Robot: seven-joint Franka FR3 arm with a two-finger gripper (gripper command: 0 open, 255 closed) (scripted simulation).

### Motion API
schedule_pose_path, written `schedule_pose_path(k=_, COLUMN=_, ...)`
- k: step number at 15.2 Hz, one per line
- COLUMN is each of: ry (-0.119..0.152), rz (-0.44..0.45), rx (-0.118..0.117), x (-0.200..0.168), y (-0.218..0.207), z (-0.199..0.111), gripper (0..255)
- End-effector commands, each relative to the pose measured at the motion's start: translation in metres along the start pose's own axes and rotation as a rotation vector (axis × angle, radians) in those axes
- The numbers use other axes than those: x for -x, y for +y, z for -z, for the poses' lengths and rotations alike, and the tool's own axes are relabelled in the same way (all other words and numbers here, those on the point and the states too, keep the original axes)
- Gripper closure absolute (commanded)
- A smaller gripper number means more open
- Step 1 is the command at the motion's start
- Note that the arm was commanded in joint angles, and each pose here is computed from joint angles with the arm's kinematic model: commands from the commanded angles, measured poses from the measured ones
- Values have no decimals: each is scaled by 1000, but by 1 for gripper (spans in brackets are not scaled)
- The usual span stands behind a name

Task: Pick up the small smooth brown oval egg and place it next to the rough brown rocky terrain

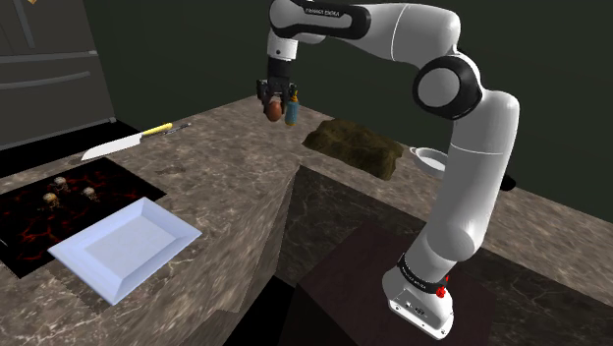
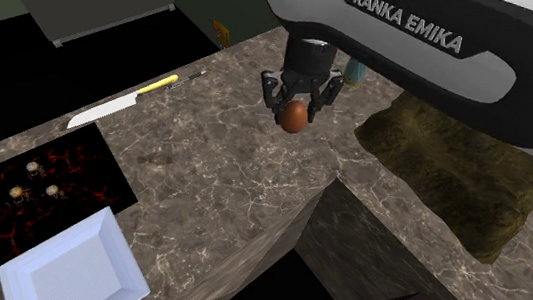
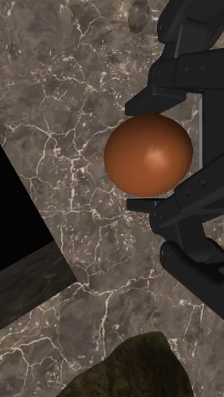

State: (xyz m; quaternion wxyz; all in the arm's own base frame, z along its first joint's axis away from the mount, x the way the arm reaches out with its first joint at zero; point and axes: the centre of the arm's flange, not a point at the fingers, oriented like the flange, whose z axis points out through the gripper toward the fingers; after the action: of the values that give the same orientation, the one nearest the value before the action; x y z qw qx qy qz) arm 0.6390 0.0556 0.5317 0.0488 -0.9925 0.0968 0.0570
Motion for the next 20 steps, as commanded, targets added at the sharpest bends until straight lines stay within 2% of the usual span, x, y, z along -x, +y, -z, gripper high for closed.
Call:
schedule_pose_path(k=1, ry=0, rz=0, rx=0, x=16, y=21, z=-2, gripper=255)
schedule_pose_path(k=20, ry=0, rz=0, rx=0, x=167, y=221, z=-3, gripper=255)
